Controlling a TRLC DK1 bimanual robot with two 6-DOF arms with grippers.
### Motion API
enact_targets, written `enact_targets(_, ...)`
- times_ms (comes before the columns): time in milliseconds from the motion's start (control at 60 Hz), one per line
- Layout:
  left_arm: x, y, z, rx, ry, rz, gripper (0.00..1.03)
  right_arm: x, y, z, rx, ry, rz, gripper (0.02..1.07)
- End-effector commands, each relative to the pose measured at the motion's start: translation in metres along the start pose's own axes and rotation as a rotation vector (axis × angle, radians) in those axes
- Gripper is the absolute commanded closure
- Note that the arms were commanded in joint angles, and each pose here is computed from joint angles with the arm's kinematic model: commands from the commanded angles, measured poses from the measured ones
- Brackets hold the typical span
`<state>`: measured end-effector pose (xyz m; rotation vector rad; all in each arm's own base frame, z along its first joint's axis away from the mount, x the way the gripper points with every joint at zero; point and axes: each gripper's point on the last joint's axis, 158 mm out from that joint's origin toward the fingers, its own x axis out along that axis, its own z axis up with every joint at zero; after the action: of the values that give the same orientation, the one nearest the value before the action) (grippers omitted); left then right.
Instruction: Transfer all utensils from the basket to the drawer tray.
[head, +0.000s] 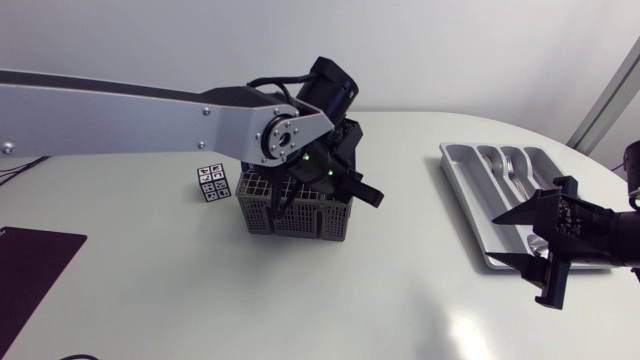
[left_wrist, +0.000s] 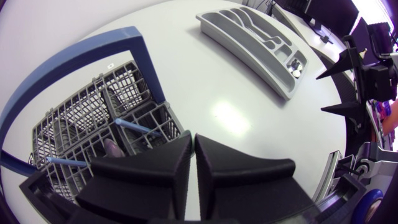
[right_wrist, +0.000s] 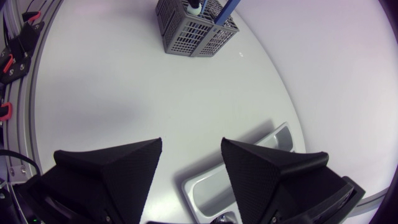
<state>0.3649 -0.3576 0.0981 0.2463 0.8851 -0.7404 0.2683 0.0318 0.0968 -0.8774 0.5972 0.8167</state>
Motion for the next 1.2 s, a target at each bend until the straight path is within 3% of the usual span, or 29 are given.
enact_targets(0,-0.006,0.005,-0.003,-0.042,-0.003,-0.021,0.98,0.003,0.007,0.003,0.027,-0.003,0.005,0.37)
enact_targets(450,-0.063,0.000,0.031,-0.112,-0.120,-0.163,0.98,0.003,0.007,0.043,0.069,-0.073,0.018,0.34)
enact_targets(567,-0.082,-0.002,0.039,-0.116,-0.149,-0.181,0.98,0.001,-0.001,0.053,0.115,-0.092,-0.001,0.19)
enact_targets(917,-0.127,-0.015,0.048,-0.123,-0.201,-0.280,0.98,-0.003,0.005,0.106,0.190,-0.177,0.056,0.18)
enact_targets(1183,-0.136,-0.038,0.031,-0.091,-0.150,-0.409,0.98,0.000,0.023,0.146,0.231,-0.246,0.177,0.19)
